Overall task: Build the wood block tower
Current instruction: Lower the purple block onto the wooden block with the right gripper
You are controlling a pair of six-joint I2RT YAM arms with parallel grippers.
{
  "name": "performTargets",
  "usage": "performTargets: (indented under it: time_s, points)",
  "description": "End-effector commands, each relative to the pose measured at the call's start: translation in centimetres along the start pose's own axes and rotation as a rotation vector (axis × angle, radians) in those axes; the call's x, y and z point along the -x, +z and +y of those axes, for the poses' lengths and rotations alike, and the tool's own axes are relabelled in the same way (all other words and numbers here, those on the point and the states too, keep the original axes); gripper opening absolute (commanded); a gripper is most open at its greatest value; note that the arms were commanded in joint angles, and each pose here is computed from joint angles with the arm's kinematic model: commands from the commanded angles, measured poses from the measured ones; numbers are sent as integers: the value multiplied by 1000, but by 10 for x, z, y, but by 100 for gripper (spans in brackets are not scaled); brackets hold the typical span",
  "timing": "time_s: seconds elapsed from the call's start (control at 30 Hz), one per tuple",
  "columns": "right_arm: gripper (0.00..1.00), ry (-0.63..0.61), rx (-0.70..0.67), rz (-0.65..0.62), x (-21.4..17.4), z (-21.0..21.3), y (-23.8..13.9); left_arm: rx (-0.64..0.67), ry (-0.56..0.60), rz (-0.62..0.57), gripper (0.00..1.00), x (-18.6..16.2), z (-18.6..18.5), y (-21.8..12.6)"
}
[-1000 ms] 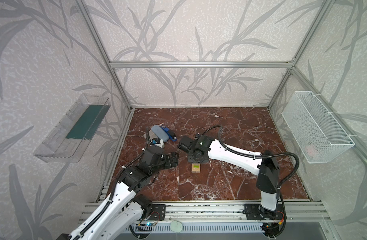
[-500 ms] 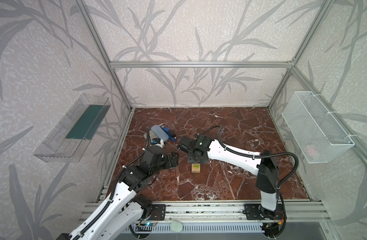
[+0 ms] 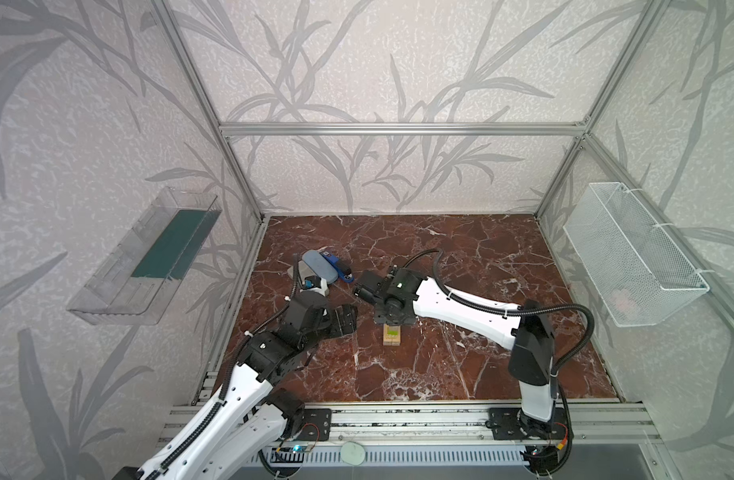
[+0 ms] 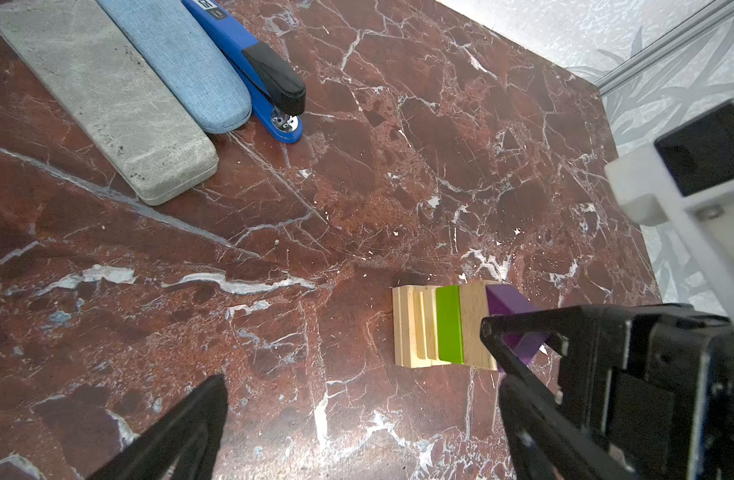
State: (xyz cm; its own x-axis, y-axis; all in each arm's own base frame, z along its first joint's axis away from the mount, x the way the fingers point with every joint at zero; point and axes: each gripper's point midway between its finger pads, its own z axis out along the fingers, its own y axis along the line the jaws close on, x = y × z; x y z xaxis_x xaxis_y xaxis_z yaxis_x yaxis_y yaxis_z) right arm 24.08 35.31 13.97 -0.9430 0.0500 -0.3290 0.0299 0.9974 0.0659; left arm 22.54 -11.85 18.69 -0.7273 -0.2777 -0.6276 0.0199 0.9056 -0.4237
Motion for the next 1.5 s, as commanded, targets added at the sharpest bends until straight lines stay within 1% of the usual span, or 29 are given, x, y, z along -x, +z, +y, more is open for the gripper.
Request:
performTargets:
  time_s: [0.0,0.07,0.3,0.67,0.93,1.47]
  points:
    - [61,-4,-49,6,-3,-5,7,18,-9,-2,100,-1,5,-2]
    - [61,-1,-48,11,-3,-4,9,21,-10,-2,99,-1,6,-2]
    - [55,-11,-57,16,-1,-4,16,23,-8,-6,100,0,6,-3]
    - [36,-21,-53,23,-1,-1,19,23,-8,-4,99,0,6,-2]
    - [25,-36,-55,25,0,0,17,20,-9,-3,99,0,5,-2]
    - [30,-61,-75,8,2,-4,18,19,-11,0,99,0,5,-1]
